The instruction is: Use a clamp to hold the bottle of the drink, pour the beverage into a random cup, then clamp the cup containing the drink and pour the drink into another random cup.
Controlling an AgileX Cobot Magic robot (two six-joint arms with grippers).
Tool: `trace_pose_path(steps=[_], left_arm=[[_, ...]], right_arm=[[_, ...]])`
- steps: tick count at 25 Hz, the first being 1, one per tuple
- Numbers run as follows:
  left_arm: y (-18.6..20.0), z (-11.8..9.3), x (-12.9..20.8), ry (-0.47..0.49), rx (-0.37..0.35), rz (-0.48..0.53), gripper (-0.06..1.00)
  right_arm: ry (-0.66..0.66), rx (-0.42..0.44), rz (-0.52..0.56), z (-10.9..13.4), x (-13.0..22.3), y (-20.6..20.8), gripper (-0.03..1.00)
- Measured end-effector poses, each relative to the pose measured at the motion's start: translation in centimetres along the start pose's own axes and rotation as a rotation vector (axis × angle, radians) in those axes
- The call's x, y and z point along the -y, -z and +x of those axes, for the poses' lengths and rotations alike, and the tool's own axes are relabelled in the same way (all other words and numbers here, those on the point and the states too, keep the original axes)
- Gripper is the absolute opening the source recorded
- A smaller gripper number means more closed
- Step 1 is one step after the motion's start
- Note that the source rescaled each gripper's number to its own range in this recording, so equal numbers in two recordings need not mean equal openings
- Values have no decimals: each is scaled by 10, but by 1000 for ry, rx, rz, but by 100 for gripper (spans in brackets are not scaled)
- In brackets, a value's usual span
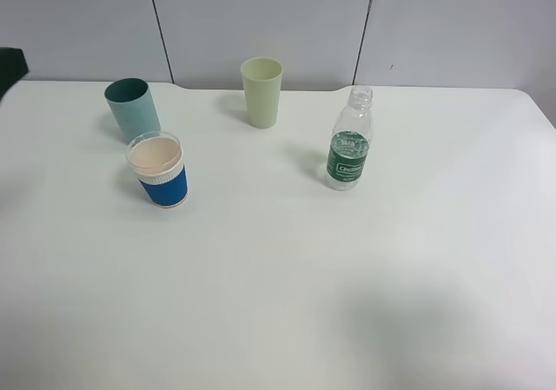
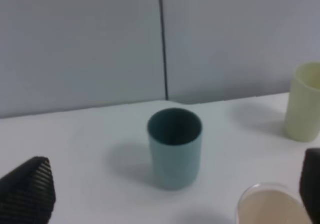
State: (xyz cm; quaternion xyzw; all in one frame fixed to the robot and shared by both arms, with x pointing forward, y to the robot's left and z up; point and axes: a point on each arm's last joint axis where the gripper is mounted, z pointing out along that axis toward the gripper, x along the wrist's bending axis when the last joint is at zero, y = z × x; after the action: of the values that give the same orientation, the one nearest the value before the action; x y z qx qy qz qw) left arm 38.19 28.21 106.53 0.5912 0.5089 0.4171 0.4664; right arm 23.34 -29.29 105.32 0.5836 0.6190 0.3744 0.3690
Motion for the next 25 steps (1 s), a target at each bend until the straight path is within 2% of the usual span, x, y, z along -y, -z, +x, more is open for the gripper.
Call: trace_pose_path(steps=[8, 21, 25], left_arm=[[61, 9, -27, -22, -87, 213, 99], [123, 9, -22, 35, -86, 147, 99], [133, 10, -16, 57, -120, 159, 99]], right_arm=[[0, 0, 0, 0, 0, 0, 78], [0, 0, 0, 0, 0, 0, 78], [0, 0, 0, 0, 0, 0, 78]])
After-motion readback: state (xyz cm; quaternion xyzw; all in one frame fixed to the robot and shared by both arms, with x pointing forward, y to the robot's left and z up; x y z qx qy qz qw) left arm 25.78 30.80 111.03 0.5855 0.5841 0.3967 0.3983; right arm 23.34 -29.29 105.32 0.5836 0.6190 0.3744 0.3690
